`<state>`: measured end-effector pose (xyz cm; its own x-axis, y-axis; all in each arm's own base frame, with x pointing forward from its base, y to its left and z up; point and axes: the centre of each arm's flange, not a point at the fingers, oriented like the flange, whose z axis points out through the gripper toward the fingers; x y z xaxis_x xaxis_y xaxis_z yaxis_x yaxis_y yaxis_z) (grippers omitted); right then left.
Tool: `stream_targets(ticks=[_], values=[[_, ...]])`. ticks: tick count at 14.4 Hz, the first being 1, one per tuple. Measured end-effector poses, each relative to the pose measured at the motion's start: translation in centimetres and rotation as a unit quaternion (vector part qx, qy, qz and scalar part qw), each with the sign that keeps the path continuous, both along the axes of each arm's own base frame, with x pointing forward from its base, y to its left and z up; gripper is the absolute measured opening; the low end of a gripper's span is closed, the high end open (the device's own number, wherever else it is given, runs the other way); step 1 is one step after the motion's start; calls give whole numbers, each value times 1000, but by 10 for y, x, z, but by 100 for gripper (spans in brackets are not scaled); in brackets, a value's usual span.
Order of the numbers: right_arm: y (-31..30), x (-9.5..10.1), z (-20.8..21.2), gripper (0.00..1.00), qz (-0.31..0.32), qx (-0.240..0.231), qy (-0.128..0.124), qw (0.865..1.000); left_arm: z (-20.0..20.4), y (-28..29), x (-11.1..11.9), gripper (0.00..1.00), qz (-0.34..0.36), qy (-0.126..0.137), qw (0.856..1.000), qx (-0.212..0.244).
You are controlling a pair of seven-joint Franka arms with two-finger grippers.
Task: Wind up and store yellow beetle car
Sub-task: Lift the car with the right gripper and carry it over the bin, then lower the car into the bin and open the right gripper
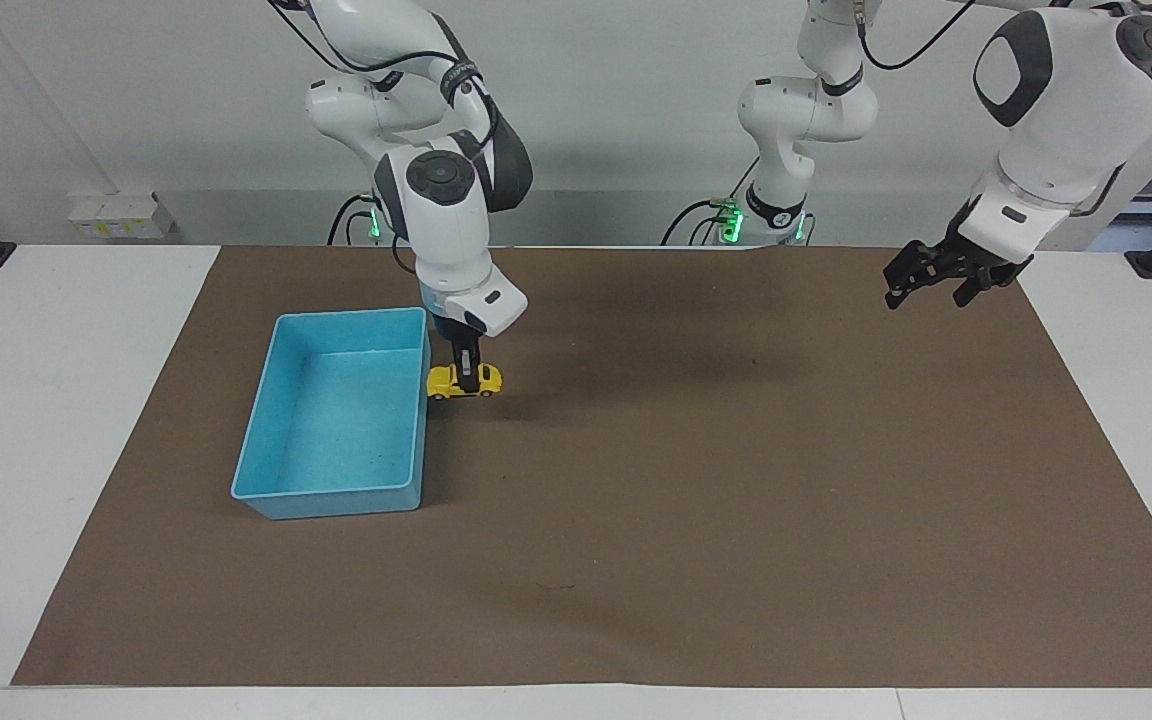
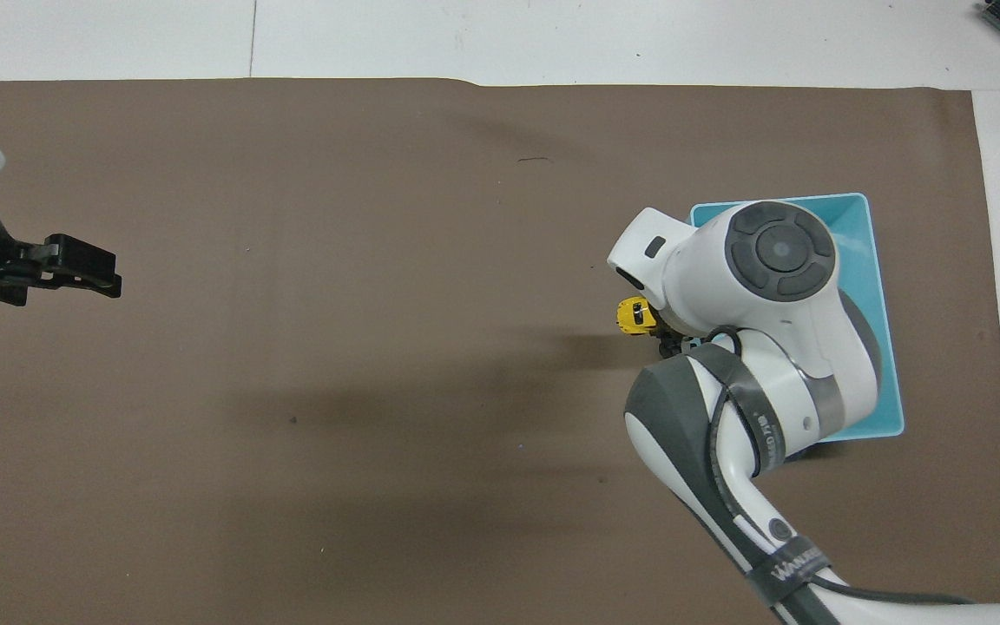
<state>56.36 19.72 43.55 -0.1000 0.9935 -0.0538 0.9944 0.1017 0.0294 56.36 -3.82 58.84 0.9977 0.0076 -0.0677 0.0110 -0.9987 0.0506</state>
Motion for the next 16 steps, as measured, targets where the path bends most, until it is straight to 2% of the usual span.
stream_targets(ticks=[3,9,12,16], values=[[-34,9,4,44,-9,-3,7,1000,0,0,0,100,0,0,1000,0],[-123,25,-2,44,13,-5,23,1000,0,0,0,100,0,0,1000,0],[-156,23,-14,44,8,-5,29,1000,0,0,0,100,0,0,1000,0],[-169,13,-39,44,-1,-4,21,1000,0,0,0,100,0,0,1000,0]])
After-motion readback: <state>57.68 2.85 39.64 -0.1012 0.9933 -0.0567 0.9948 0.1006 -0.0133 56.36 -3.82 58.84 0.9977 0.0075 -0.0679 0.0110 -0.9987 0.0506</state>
